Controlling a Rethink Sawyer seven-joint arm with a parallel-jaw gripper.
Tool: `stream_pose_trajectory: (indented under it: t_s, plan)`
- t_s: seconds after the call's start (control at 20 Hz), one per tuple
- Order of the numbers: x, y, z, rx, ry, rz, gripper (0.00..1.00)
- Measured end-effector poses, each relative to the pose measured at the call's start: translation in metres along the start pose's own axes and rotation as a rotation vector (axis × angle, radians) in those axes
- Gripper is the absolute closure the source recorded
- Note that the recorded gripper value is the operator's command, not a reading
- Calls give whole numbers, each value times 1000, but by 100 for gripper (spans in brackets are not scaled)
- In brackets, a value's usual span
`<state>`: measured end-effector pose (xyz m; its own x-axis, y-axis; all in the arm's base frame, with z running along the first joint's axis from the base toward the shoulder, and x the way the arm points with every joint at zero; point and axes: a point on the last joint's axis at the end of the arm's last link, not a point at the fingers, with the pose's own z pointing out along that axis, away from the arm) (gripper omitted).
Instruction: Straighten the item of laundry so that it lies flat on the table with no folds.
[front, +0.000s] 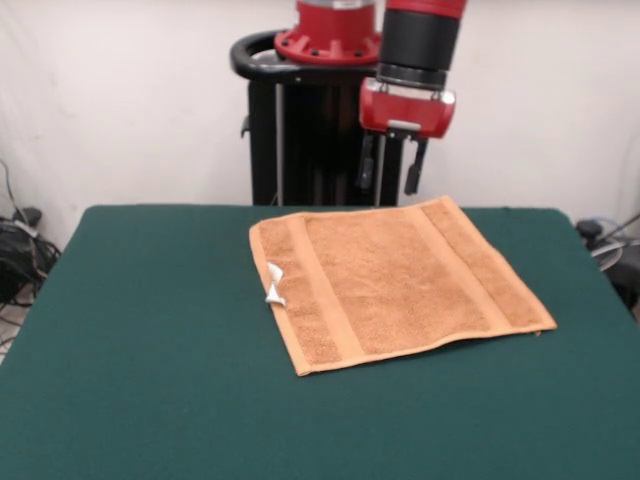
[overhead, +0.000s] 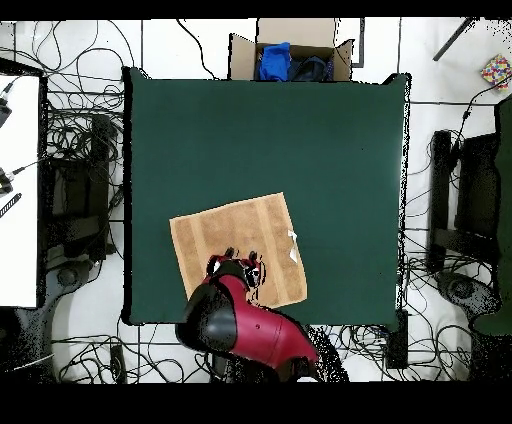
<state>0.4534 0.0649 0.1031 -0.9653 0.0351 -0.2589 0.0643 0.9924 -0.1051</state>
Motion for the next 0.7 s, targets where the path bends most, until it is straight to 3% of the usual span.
stream_pose_trajectory:
  t_s: [0.7]
  plan:
    - [14, -11, 0, -2, 22, -10, 0]
